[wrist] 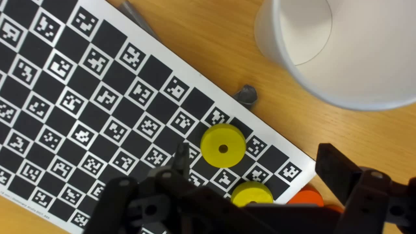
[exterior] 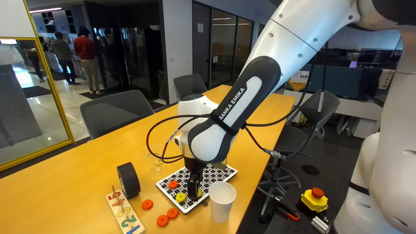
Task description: Put the yellow object in the white cup and the orange object in the glass cup
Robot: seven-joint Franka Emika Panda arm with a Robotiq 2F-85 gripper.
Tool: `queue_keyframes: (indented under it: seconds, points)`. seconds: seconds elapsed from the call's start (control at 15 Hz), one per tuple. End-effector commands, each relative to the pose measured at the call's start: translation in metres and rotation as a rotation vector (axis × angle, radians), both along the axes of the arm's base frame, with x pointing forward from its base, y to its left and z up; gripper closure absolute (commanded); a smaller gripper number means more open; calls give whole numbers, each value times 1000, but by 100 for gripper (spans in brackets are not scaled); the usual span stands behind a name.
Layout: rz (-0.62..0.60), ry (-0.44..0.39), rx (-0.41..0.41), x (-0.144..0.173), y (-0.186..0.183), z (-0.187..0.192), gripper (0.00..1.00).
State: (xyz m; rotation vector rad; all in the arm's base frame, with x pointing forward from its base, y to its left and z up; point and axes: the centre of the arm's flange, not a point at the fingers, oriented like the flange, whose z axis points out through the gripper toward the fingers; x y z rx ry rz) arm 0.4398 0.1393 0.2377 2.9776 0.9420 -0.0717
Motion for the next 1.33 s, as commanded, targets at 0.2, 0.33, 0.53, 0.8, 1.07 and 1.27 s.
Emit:
queue_keyframes:
  seconds: [0.2,0.33,0.53,0.8,1.07,1.27]
  points:
    - [12,-5,26,19,-12,-21,0]
    - [12,-2,29,23,-17,-25,0]
    - [14,-2,33,27,-21,-28,0]
    - [18,1,38,31,-22,-31,0]
    - [29,-5,42,32,-23,-34,34]
    - [25,-7,44,34,-23,-32,58]
